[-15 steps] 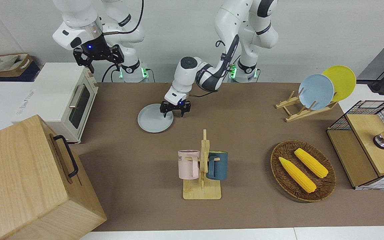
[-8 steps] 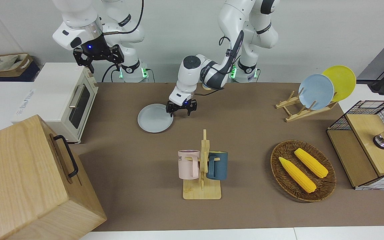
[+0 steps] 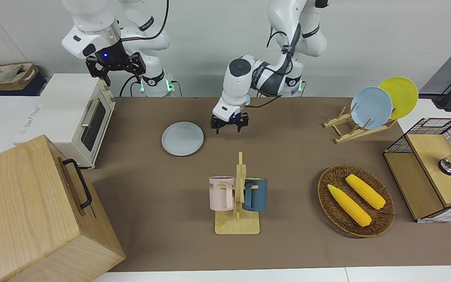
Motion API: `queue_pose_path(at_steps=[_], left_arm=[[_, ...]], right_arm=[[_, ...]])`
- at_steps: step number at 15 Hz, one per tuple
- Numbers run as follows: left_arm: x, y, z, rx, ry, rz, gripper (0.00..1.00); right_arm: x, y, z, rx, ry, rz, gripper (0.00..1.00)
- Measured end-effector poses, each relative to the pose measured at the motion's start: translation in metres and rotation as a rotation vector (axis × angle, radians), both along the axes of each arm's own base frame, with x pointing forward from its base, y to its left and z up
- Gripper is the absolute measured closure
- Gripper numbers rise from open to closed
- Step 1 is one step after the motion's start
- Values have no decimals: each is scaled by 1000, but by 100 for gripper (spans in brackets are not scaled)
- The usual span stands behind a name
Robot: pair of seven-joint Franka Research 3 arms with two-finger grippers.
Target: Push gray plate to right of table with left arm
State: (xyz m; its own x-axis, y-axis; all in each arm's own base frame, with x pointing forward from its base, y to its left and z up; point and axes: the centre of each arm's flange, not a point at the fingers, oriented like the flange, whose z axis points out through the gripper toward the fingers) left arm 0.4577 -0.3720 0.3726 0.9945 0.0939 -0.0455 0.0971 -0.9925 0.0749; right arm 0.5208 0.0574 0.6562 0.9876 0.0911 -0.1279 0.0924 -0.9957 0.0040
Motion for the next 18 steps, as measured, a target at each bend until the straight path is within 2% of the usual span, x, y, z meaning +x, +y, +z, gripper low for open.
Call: queue_pose_path(at_steps=[4, 8, 18], left_arm=[[20, 60, 34, 27, 42, -36, 0], [28, 120, 71, 38, 80, -77, 0], [46, 252, 117, 13, 87, -115, 0]], right_arm=[[0, 0, 0, 0, 0, 0, 1], [0, 0, 0, 0, 0, 0, 1], [0, 0, 0, 0, 0, 0, 1]])
